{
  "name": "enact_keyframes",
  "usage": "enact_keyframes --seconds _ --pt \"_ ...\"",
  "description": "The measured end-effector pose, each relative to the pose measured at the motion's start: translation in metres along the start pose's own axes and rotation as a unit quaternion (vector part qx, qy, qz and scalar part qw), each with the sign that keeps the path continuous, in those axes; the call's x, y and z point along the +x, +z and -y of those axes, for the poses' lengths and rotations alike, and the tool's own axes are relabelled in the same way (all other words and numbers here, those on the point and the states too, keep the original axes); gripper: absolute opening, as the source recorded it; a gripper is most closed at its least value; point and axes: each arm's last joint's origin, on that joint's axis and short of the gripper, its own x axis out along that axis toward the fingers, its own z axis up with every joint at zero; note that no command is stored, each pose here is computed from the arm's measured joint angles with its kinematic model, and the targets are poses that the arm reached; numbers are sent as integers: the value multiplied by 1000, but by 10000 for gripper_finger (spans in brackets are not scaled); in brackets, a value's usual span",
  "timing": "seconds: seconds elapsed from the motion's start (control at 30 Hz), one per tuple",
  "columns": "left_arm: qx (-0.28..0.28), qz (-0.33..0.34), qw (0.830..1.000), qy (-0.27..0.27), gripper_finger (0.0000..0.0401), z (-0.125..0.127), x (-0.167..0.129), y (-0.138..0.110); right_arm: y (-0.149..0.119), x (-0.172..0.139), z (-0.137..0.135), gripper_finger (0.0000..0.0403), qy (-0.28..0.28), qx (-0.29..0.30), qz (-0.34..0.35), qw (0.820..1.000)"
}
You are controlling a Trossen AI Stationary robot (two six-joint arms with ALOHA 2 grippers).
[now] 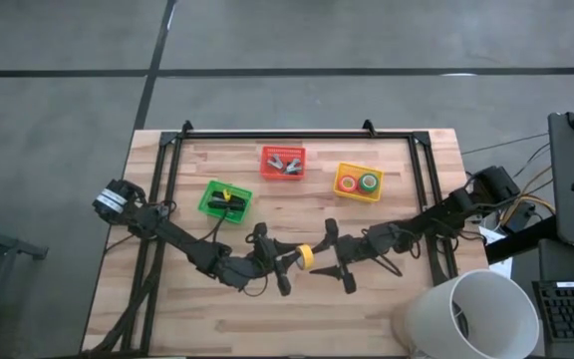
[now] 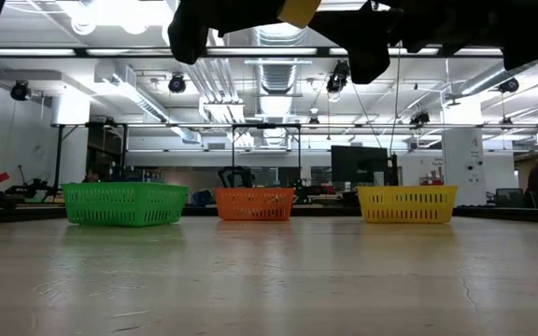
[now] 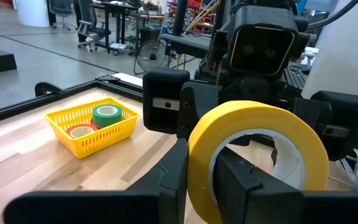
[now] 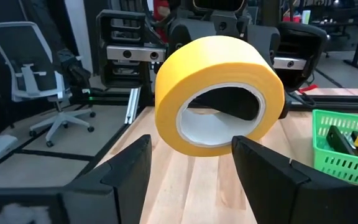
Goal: Pick and place Stapler, Stapler remover, tape
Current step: Put the yellow tape into the yellow basket
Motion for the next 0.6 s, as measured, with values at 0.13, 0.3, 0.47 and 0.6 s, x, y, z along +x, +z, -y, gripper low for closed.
enact_keyframes --seconds 0.13,0.3,0.47,0.6 --pt "-1 1 1000 -1 64 0 0 0 0 0 0 219 -1 1 0 1000" --pt "-4 3 1000 -3 65 0 0 1 2 0 0 221 -1 3 12 1000" --pt "4 2 1000 -4 63 0 0 0 3 0 -1 219 4 2 15 1000" --pt "14 -6 1000 -7 64 0 0 -4 10 0 -2 221 9 6 37 999"
